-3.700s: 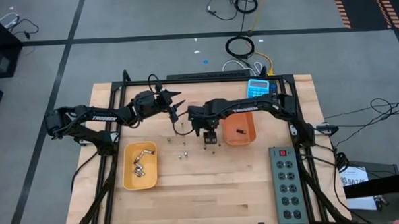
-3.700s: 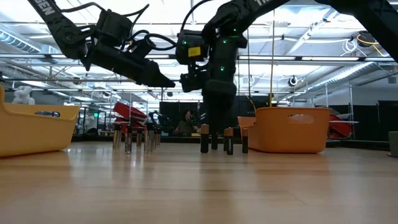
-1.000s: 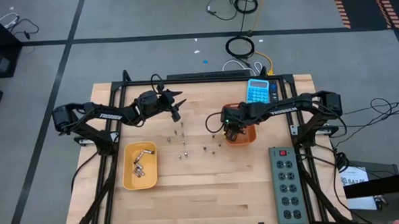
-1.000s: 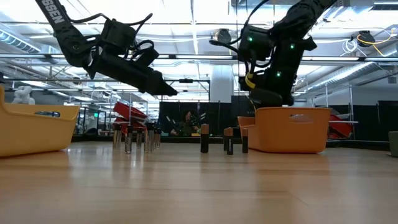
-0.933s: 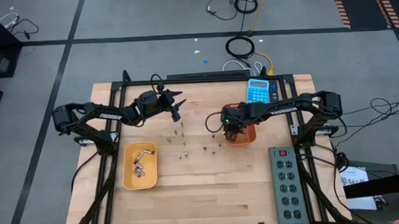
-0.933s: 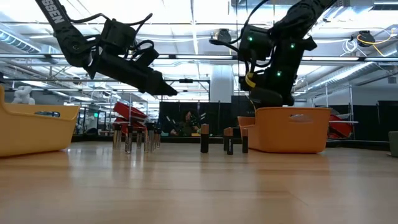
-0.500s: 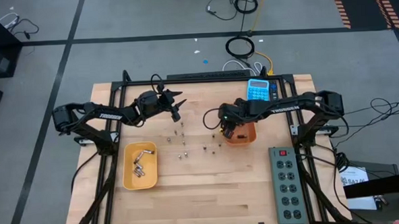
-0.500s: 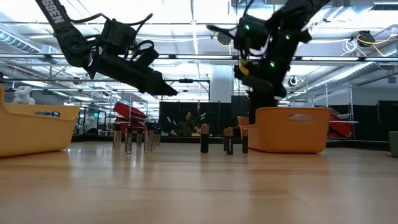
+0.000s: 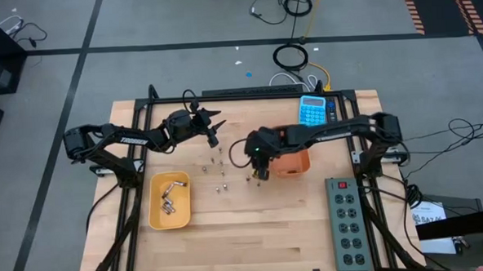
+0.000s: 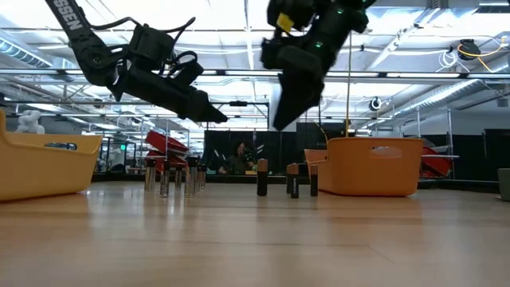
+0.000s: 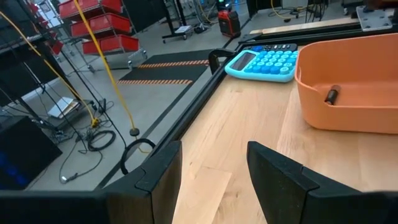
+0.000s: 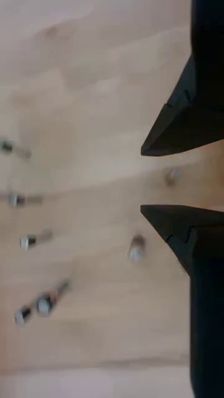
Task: Sort batteries
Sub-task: Put the black brown battery into the orange bin
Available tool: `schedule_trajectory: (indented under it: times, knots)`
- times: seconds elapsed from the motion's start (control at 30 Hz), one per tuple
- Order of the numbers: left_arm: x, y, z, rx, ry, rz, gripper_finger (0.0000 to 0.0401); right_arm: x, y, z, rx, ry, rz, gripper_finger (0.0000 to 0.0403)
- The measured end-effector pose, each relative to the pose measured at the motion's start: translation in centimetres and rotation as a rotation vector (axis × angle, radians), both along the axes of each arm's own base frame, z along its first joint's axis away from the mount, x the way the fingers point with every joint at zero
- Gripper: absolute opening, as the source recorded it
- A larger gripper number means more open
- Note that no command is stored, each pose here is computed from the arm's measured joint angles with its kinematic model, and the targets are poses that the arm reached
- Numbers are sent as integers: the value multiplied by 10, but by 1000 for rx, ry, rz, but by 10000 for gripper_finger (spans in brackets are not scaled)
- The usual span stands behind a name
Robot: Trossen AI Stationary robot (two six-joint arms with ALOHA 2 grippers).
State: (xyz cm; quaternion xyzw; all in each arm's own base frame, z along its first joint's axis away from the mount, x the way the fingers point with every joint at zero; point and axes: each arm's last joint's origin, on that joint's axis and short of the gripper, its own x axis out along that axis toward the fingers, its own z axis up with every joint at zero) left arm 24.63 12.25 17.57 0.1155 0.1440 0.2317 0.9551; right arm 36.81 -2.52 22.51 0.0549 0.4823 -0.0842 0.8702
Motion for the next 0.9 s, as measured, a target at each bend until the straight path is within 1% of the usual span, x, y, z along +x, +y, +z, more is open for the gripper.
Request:
schedule_trajectory:
  times: [0.1, 0.17, 0.27, 0.37, 0.5, 0.73, 0.9]
  knots:
    - [0, 0, 0, -16, -8, -12, 192, 10, 4, -10, 2, 55, 63, 128]
    - [1, -1, 0, -22, -12, -32, 192, 13, 6, -20, 3, 116, 91, 128]
    - [1, -1, 0, -26, -13, -43, 192, 13, 5, -29, -6, 169, 113, 128]
    - [1, -1, 0, -27, -14, -44, 192, 12, 4, -34, -37, 205, 123, 131]
    - [1, -1, 0, -27, -14, -44, 192, 11, 1, -33, -88, 221, 119, 149]
    - [1, -1, 0, -25, -17, -44, 192, 12, -7, -47, -84, 277, 118, 175]
    - [1, -1, 0, -25, -17, -44, 192, 15, -12, -63, -56, 310, 128, 175]
